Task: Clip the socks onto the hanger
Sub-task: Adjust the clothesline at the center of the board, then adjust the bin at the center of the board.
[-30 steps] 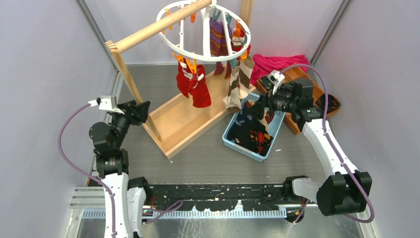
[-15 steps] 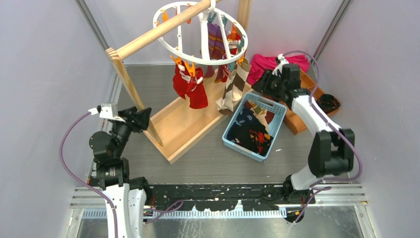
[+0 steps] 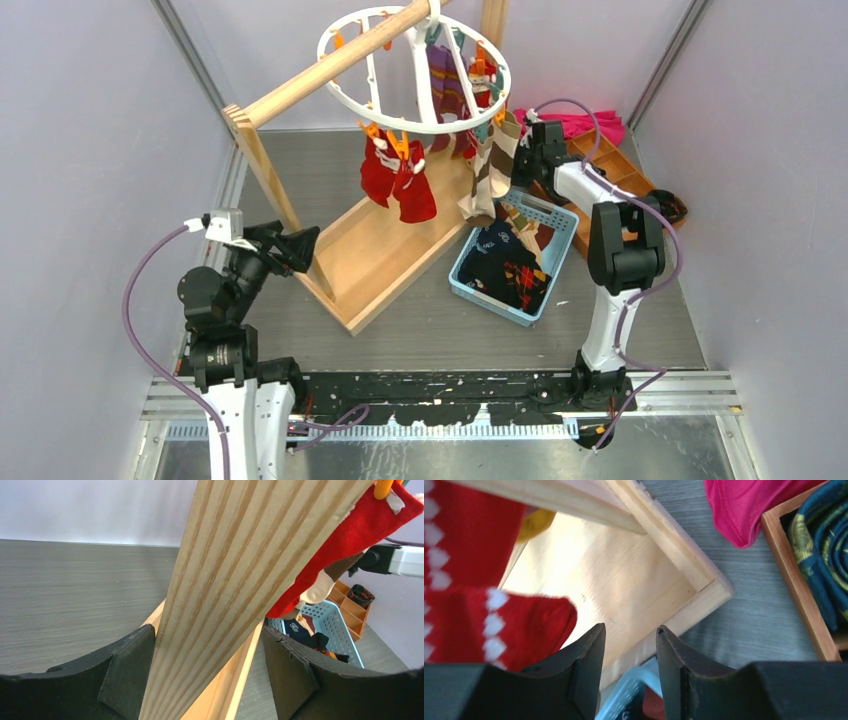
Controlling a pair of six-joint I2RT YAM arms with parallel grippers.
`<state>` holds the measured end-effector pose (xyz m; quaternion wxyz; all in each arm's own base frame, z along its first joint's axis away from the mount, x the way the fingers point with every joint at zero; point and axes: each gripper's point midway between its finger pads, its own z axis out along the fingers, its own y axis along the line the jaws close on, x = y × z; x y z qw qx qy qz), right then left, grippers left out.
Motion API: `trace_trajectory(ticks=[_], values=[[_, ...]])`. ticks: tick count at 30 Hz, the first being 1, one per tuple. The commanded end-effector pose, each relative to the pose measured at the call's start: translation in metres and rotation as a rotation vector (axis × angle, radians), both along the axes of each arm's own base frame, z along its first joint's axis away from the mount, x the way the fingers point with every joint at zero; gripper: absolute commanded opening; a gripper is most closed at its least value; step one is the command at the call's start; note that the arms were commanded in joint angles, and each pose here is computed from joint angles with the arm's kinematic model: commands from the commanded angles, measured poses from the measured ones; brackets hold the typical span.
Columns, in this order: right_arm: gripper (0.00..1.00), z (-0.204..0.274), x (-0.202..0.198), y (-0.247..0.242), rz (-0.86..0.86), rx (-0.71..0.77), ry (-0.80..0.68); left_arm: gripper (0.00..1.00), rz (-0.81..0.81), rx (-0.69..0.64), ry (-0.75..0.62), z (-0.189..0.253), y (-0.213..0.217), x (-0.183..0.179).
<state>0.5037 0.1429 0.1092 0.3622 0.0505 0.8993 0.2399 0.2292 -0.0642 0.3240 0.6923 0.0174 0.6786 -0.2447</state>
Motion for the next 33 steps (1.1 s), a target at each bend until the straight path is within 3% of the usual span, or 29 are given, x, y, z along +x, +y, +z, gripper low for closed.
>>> trace_trajectory(ticks=[1,6,10,33], values=[[0.46,0.024,0.034,0.003,-0.045,0.034,-0.078,0.8,-0.083,0.054,-0.024,0.019,-0.016,-0.022],[0.43,0.02,0.055,-0.015,-0.123,-0.05,-0.104,0.85,0.005,0.101,0.005,0.017,-0.002,-0.023],[0.43,0.004,0.044,-0.013,-0.089,-0.066,-0.051,0.89,0.078,0.118,0.015,0.017,0.01,-0.021],[0.43,0.013,-0.137,-0.021,0.092,-0.067,0.088,0.91,0.051,0.194,-0.012,0.03,0.004,-0.052]])
